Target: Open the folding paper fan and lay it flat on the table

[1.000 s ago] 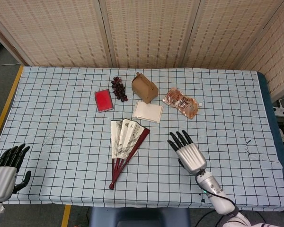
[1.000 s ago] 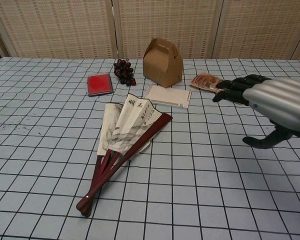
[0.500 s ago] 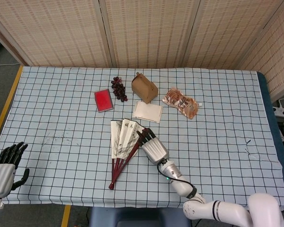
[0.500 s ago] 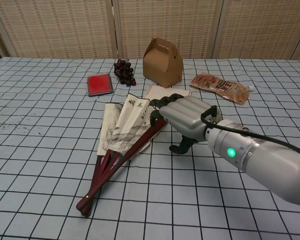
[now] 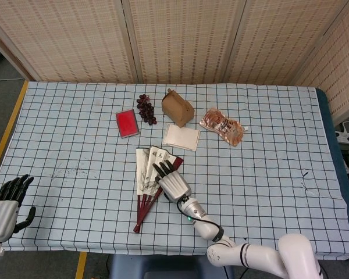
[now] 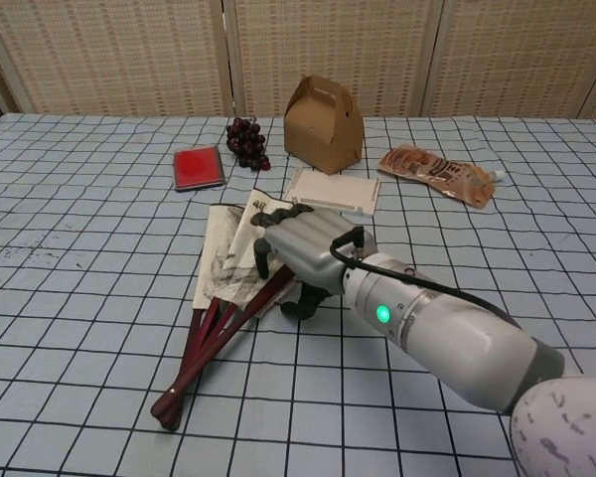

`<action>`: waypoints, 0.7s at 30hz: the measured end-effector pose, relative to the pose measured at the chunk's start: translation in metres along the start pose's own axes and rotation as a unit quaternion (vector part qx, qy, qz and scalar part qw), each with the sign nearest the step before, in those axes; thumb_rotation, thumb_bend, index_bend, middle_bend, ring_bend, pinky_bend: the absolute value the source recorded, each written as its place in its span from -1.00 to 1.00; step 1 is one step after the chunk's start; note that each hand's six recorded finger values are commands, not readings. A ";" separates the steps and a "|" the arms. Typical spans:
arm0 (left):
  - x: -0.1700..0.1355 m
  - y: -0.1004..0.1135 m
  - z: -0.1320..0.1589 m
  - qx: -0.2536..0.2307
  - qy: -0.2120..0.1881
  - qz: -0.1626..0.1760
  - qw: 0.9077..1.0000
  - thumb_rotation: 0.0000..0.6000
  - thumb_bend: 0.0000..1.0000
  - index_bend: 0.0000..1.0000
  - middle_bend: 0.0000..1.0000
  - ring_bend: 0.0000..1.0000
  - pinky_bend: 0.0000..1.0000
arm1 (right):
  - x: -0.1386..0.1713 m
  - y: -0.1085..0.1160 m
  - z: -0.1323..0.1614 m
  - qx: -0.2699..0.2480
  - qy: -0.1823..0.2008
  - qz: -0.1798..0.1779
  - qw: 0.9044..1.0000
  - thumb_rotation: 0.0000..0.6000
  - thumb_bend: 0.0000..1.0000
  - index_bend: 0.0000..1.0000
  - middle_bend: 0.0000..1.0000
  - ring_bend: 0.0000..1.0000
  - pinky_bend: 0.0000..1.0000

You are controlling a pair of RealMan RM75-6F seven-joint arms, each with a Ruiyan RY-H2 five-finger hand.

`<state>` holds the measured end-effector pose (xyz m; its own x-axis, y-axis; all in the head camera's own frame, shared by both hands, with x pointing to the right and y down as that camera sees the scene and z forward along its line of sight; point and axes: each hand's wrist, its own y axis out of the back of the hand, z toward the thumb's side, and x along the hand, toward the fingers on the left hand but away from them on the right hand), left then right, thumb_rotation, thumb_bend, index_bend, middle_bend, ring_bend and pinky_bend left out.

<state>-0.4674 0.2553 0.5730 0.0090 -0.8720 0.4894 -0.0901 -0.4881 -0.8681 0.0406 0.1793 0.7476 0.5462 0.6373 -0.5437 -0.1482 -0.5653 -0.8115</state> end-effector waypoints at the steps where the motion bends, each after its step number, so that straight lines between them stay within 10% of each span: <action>1: 0.000 0.000 0.000 0.000 0.000 0.000 1.000 1.00 -0.05 -1.00 -1.00 -1.00 -0.86 | 0.000 0.000 0.001 0.000 0.000 -0.001 1.000 1.00 -0.33 -0.02 -0.98 -1.00 -1.00; 10: -0.003 0.000 0.003 0.002 0.000 -0.006 1.000 1.00 -0.05 -1.00 -1.00 -1.00 -0.85 | 0.005 0.003 -0.001 -0.023 -0.008 -0.016 1.000 1.00 0.06 0.36 -0.79 -1.00 -0.99; 21: -0.012 -0.002 0.022 -0.031 -0.032 -0.022 0.999 1.00 -0.05 -0.80 -1.00 -1.00 -0.80 | 0.021 0.051 0.010 -0.191 0.005 -0.026 0.981 1.00 0.09 0.40 -0.76 -1.00 -0.96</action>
<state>-0.4452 0.2657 0.5671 0.0785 -0.8513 0.5188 -0.1495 -0.5246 -0.8381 0.0367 0.1693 0.6931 0.5532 0.6669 -0.4992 0.1997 -0.6880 -0.6977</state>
